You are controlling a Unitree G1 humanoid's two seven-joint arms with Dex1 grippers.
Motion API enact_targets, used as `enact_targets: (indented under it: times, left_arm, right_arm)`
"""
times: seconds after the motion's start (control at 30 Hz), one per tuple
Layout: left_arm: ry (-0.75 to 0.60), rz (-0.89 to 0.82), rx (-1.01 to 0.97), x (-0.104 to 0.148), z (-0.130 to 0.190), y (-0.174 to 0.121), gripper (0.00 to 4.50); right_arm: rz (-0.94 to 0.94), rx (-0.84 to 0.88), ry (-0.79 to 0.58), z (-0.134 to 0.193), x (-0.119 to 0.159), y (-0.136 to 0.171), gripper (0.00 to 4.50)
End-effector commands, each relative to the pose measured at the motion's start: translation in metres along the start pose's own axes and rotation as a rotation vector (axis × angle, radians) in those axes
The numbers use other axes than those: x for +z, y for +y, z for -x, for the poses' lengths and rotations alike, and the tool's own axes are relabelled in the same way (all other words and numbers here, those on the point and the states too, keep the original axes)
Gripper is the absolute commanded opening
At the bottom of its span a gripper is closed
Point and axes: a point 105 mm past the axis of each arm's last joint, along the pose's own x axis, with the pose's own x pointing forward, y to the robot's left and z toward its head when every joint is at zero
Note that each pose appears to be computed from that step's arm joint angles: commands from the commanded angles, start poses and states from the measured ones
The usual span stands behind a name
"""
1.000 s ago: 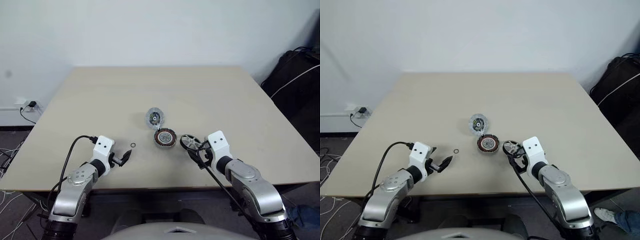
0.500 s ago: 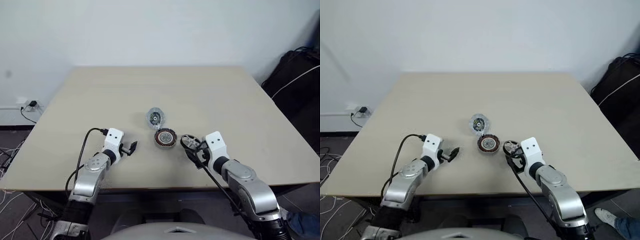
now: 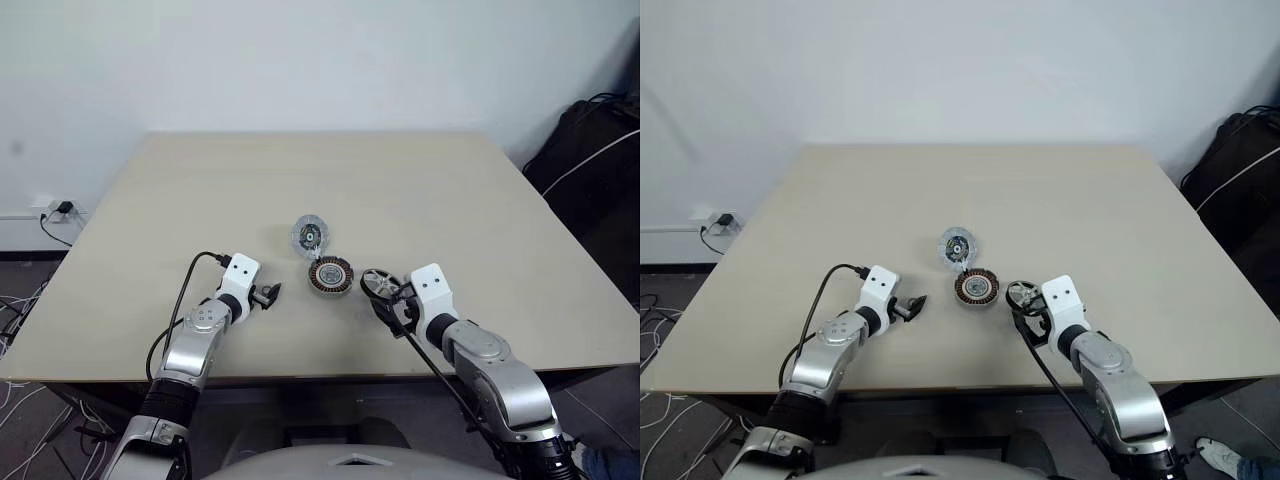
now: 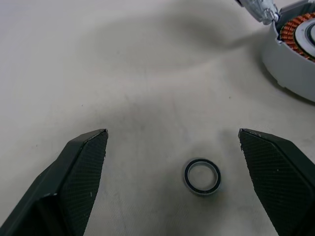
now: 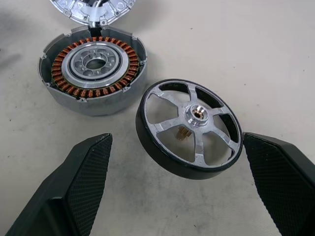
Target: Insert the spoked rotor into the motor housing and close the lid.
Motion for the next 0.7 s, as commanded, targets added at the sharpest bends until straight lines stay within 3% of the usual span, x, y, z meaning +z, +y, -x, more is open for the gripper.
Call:
enact_targets:
  times: [0.03,0.57,0.7]
  left_arm:
    - [-0.007,-0.032,0.008,0.008,-0.001,0.004,4.47]
    - [0.103,-0.016,0.031,-0.017,0.002,0.003,4.47]
    - [0.102,-0.007,0.035,-0.017,0.003,0.004,3.59]
  right_arm:
    - [0.015,-0.023,-0.064,0.003,0.015,-0.004,4.49]
    - [0.021,-0.006,-0.070,-0.002,0.017,0.000,4.49]
    - [0.020,-0.011,-0.072,-0.002,0.018,0.000,4.50]
